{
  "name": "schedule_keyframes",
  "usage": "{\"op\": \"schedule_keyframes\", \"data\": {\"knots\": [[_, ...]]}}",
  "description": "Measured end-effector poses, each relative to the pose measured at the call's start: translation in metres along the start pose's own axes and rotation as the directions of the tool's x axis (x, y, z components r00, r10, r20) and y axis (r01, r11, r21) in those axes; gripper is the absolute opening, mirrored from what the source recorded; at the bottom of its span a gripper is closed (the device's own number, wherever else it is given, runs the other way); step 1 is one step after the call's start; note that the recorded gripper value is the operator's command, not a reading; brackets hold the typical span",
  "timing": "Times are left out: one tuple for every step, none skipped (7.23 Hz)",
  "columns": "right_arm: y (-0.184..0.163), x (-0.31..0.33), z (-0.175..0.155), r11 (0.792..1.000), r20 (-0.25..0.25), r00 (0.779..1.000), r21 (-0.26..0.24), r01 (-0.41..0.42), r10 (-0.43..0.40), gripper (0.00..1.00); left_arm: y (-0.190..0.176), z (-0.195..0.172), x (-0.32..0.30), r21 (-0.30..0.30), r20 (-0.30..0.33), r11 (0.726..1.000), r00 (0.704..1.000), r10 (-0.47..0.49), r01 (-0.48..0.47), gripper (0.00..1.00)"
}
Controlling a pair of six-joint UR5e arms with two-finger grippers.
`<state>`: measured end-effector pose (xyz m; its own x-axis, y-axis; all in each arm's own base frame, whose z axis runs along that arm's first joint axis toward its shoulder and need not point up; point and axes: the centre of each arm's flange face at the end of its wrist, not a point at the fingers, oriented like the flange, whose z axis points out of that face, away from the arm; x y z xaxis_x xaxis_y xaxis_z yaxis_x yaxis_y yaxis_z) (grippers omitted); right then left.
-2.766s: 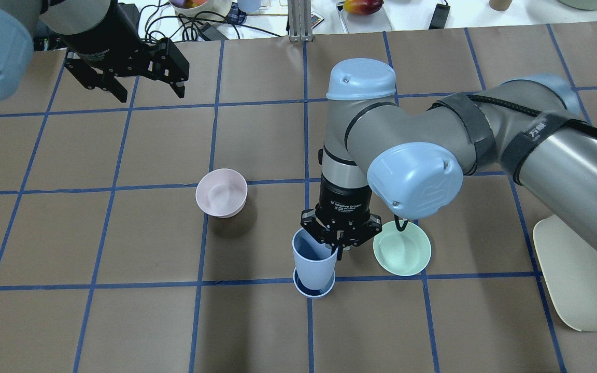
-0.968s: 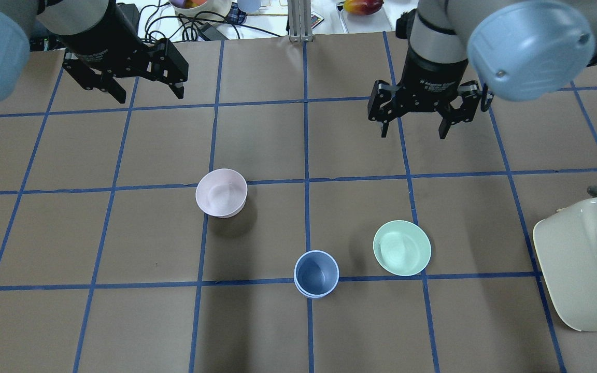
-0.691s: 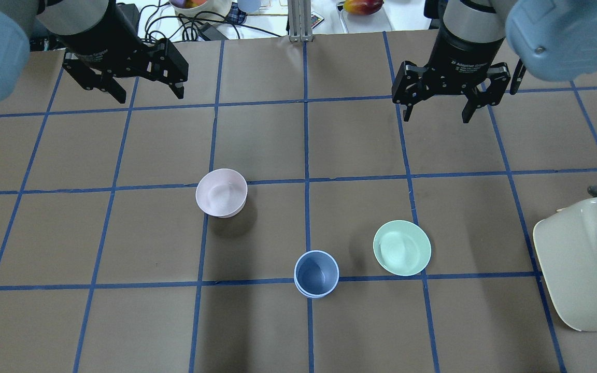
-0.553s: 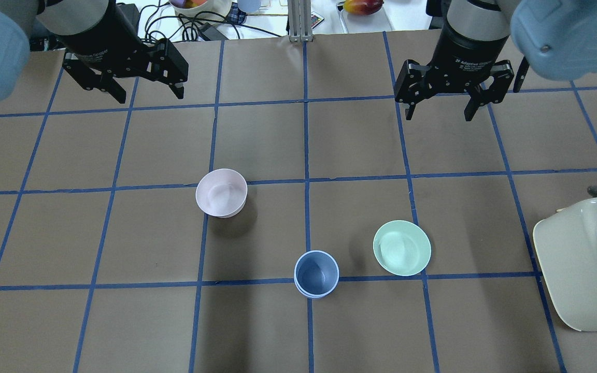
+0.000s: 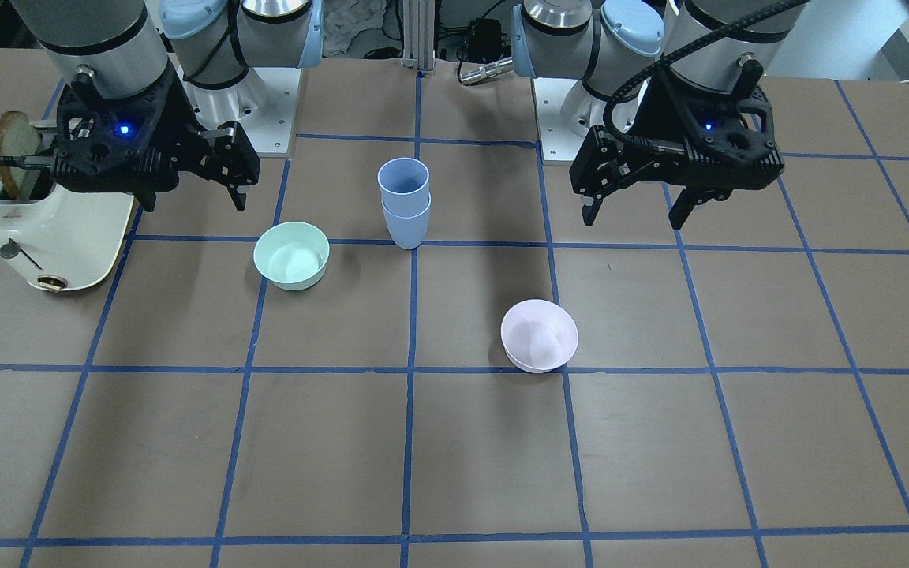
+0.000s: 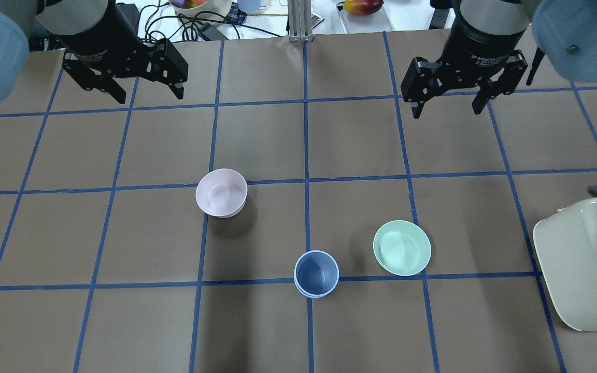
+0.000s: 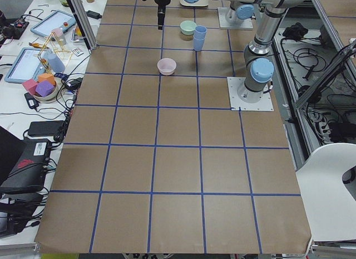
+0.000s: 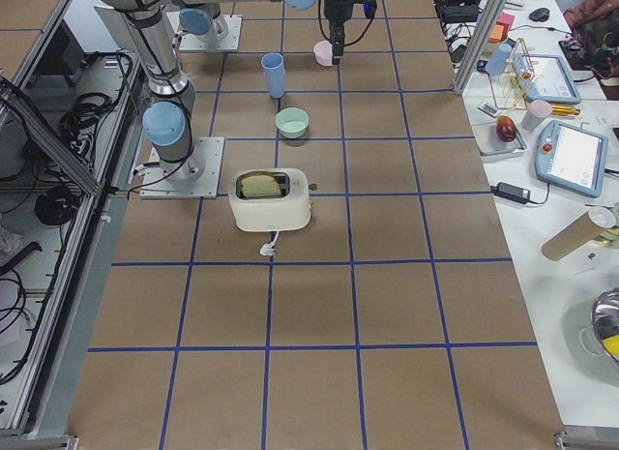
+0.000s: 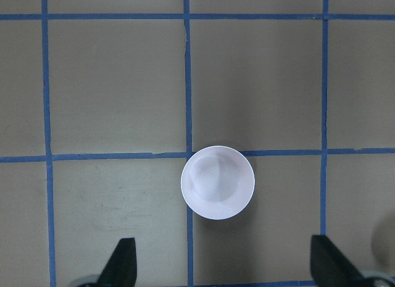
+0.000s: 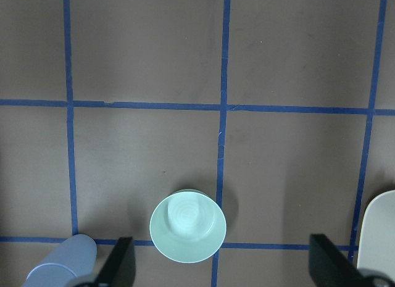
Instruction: Stack blue cups with both arms
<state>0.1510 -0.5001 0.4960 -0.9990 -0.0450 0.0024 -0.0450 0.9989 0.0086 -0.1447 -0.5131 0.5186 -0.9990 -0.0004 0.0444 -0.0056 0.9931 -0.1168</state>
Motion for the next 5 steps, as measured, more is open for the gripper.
{"op": "schedule_keyframes", "data": {"knots": [[0.000, 0.001, 0.000, 1.000, -0.001, 1.000, 0.000, 0.002, -0.002, 1.00, 0.000, 0.000, 0.000, 0.000, 0.000, 1.000, 1.000, 0.000, 0.000, 1.00], [-0.002, 0.005, 0.000, 1.000, -0.001, 1.000, 0.000, -0.002, 0.002, 1.00, 0.000, 0.000, 0.000, -0.001, 0.000, 1.000, 1.000, 0.000, 0.000, 1.00], [-0.002, 0.009, 0.000, 1.000, 0.000, 1.000, 0.000, -0.010, 0.010, 1.00, 0.000, 0.001, 0.000, -0.002, 0.000, 1.000, 1.000, 0.000, 0.000, 1.00], [-0.003, 0.011, 0.000, 1.000, 0.003, 1.000, 0.000, -0.014, 0.014, 1.00, 0.001, 0.000, 0.000, -0.003, 0.004, 1.000, 1.000, 0.000, 0.000, 1.00], [-0.003, 0.011, -0.001, 1.000, 0.006, 1.000, 0.002, -0.016, 0.016, 1.00, 0.003, -0.001, -0.002, -0.006, 0.022, 1.000, 1.000, 0.000, 0.000, 1.00]]}}
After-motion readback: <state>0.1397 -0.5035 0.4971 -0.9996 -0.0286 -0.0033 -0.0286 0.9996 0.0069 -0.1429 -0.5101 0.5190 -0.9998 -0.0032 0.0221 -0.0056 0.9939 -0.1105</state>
